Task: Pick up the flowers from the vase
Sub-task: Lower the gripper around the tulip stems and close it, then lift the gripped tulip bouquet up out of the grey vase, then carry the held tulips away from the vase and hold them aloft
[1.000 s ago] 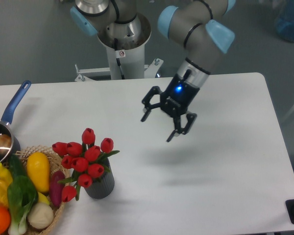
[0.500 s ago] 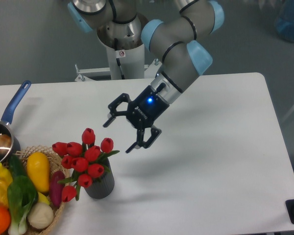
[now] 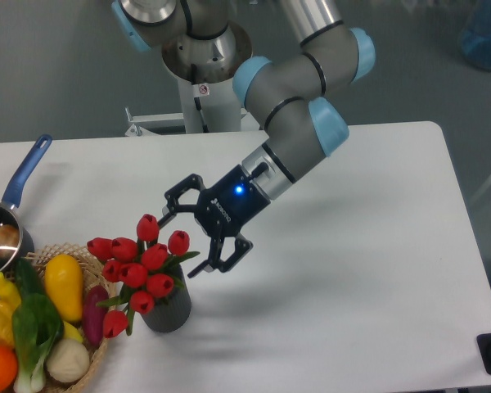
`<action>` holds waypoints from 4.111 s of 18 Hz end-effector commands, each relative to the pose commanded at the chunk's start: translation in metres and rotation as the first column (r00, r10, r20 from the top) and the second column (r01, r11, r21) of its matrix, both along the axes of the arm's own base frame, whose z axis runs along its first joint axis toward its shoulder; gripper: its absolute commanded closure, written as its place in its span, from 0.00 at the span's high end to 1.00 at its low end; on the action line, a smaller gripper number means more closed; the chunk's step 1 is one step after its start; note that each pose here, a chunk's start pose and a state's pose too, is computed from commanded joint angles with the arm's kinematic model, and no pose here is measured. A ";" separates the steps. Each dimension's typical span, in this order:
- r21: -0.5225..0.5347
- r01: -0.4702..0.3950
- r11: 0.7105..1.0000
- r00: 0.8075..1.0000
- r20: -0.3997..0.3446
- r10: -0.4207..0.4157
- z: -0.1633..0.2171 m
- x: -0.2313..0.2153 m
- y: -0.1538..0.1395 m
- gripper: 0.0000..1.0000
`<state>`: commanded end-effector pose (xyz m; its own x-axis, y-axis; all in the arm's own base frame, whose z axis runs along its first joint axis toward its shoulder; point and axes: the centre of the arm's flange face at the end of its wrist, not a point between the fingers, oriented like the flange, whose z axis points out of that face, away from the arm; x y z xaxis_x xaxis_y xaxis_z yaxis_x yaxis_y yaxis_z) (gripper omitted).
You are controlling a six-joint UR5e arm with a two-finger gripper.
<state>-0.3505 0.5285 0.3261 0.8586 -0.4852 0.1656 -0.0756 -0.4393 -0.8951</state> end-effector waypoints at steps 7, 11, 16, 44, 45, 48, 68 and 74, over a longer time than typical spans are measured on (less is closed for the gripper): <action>-0.009 0.007 1.000 1.000 0.007 -0.007 -0.007 0.006 0.000 0.22; -0.011 0.003 1.000 1.000 -0.009 -0.003 -0.004 0.005 -0.002 0.11; -0.010 0.003 1.000 1.000 -0.012 -0.003 0.002 0.009 -0.004 0.05; 0.077 -0.191 0.978 0.973 0.143 0.179 0.154 0.004 -0.061 0.02; 0.085 -0.190 0.978 0.974 0.138 0.177 0.158 0.003 -0.061 0.02; 0.100 -0.205 0.974 0.971 0.146 0.189 0.169 -0.005 -0.065 0.02; 0.102 -0.339 0.935 0.940 0.086 0.331 0.188 -0.069 -0.114 0.02; -0.030 -0.374 0.927 0.912 -0.195 0.361 0.156 -0.083 -0.122 0.02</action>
<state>-0.4333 0.4069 0.4819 0.9924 -0.1227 0.0100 -0.0563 -0.5245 -0.8496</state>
